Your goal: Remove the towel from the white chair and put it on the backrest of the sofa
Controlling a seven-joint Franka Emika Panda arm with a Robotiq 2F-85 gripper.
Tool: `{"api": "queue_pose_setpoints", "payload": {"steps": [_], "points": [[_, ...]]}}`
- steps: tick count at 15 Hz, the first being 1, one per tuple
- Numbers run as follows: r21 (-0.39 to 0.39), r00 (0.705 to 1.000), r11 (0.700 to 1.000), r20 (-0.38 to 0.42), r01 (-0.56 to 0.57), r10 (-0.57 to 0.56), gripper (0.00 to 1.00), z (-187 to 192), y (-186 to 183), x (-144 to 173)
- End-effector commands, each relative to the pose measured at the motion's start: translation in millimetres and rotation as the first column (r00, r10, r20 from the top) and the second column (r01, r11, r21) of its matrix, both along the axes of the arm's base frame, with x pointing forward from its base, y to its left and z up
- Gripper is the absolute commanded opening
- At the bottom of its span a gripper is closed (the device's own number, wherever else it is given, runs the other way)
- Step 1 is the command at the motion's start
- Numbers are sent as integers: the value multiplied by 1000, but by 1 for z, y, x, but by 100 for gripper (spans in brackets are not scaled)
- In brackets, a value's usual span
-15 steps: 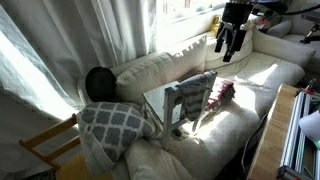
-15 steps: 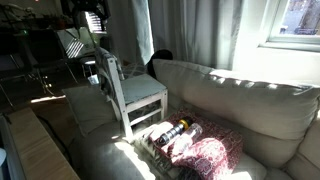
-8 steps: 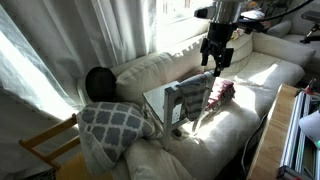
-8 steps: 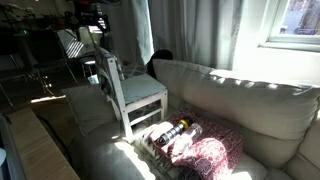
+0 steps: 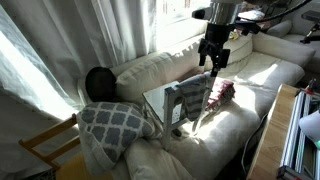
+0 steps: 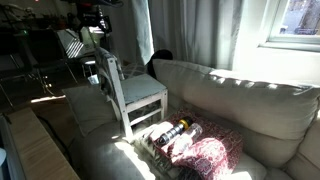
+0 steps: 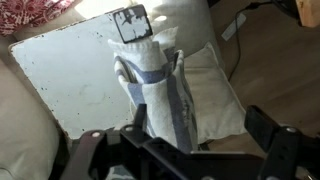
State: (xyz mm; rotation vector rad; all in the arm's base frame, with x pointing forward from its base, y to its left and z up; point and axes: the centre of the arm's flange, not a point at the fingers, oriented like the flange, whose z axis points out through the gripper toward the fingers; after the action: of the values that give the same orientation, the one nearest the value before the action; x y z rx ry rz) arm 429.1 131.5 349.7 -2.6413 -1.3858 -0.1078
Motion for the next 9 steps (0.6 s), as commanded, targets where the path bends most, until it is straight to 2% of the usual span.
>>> {"api": "queue_pose_setpoints", "payload": {"steps": [1, 4, 6, 9], "points": [[27, 999, 999, 16, 29, -30, 100, -21, 5, 15], [32, 998, 998, 28, 49, -50, 100, -36, 7, 23], [41, 997, 997, 29, 63, -64, 91, -43, 8, 27], [47, 997, 996, 20, 77, -78, 61, -48, 9, 31]]}}
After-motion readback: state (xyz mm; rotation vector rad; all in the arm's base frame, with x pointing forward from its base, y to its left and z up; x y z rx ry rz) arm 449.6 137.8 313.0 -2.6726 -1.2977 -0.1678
